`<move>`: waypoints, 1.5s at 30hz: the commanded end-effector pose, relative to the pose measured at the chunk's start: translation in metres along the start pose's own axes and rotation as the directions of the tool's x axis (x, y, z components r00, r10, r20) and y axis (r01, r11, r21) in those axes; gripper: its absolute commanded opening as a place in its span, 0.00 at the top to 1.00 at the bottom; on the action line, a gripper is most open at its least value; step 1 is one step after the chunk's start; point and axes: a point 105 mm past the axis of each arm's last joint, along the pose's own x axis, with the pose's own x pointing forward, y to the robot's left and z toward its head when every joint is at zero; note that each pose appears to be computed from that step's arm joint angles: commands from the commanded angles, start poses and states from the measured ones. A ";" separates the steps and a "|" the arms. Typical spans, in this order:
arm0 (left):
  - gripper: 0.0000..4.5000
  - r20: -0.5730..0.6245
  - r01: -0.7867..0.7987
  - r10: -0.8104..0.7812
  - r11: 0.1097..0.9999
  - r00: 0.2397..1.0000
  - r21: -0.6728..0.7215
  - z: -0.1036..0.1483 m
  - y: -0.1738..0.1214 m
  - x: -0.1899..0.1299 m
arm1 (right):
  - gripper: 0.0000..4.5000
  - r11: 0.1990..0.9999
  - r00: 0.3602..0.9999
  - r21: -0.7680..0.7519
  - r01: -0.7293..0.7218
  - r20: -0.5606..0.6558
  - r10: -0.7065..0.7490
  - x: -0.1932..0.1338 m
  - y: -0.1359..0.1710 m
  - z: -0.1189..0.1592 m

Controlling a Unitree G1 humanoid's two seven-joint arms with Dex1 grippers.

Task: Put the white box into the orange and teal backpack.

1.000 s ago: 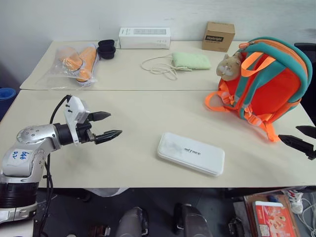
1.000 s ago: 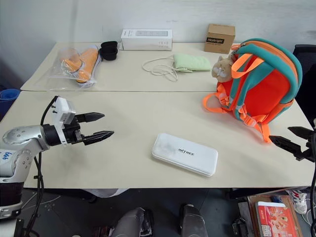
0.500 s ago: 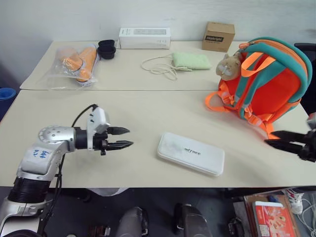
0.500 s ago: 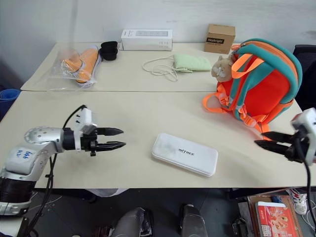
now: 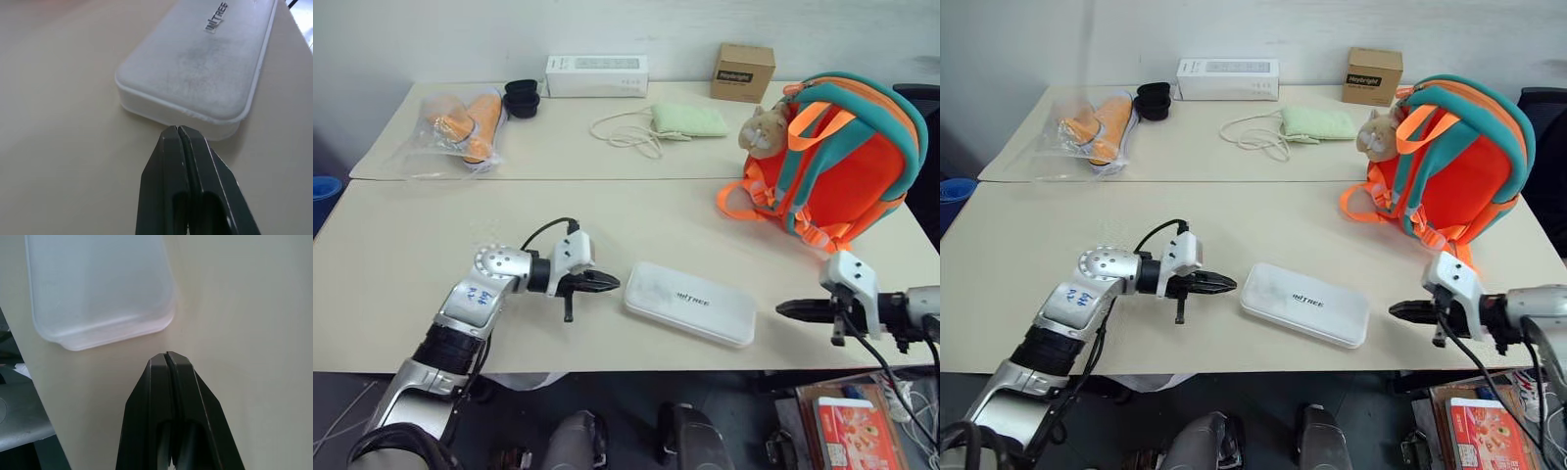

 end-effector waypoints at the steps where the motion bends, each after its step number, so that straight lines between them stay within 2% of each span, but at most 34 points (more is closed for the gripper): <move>1: 0.99 -0.034 0.010 -0.007 0.997 0.999 0.080 0.000 0.001 0.004 | 1.00 0.999 0.999 -0.005 -0.042 0.001 0.042 0.006 0.004 0.001; 9: 0.99 0.001 0.042 -0.042 0.993 0.999 0.111 0.008 -0.006 0.018 | 1.00 0.995 0.995 -0.018 -0.095 0.030 0.096 0.017 0.011 0.007; 16: 0.99 0.024 0.061 -0.063 0.993 0.998 0.100 0.012 -0.010 0.019 | 1.00 0.997 0.996 -0.048 -0.052 0.075 0.055 0.027 0.000 0.019; 23: 0.99 0.097 0.045 -0.044 0.999 0.994 -0.013 0.019 -0.015 0.013 | 1.00 0.998 0.993 -0.061 -0.008 0.120 0.015 0.035 -0.015 0.029; 25: 0.99 0.078 0.019 -0.014 0.998 0.997 -0.068 0.012 -0.013 0.007 | 1.00 0.997 0.995 -0.074 0.013 0.096 -0.006 0.032 -0.019 0.027; 27: 0.91 0.063 0.000 0.009 0.989 0.998 -0.147 0.005 -0.010 -0.002 | 1.00 0.995 0.997 -0.095 0.021 0.080 -0.013 0.026 -0.021 0.025; 29: 0.81 0.042 0.053 -0.044 0.968 0.998 -0.244 -0.002 -0.019 -0.017 | 1.00 0.994 0.994 -0.098 0.051 0.098 -0.041 0.017 -0.027 0.026; 31: 0.66 0.031 0.063 -0.056 0.944 0.998 -0.323 -0.003 -0.026 -0.027 | 1.00 0.991 0.989 -0.092 0.096 0.121 -0.084 0.011 -0.033 0.027; 34: 0.44 0.031 -0.011 0.028 0.886 0.999 -0.464 -0.003 -0.019 -0.037 | 1.00 0.991 0.991 -0.101 0.086 0.116 -0.074 0.010 -0.029 0.021; 38: 0.17 0.068 -0.004 0.077 0.686 0.995 -0.728 0.001 -0.016 -0.047 | 1.00 0.994 0.996 -0.091 0.054 0.078 -0.047 0.012 -0.016 0.004; 40: 0.03 0.084 0.035 0.066 0.540 0.994 -0.841 0.003 -0.017 -0.047 | 1.00 0.995 0.996 -0.087 0.050 0.083 -0.042 0.014 -0.012 0.003; 41: 0.01 0.087 0.051 0.054 0.473 0.995 -0.880 0.003 -0.018 -0.045 | 1.00 0.995 0.996 -0.088 0.045 0.085 -0.038 0.016 -0.010 0.002; 42: 0.01 0.066 0.050 0.021 0.441 0.998 -0.896 0.000 -0.023 -0.041 | 1.00 0.995 0.996 -0.097 0.038 0.084 -0.030 0.018 -0.007 0.003; 45: 0.01 -0.010 0.008 -0.040 0.434 0.999 -0.901 -0.009 -0.035 -0.028 | 1.00 0.993 0.997 -0.113 0.030 0.070 -0.022 0.023 -0.005 0.003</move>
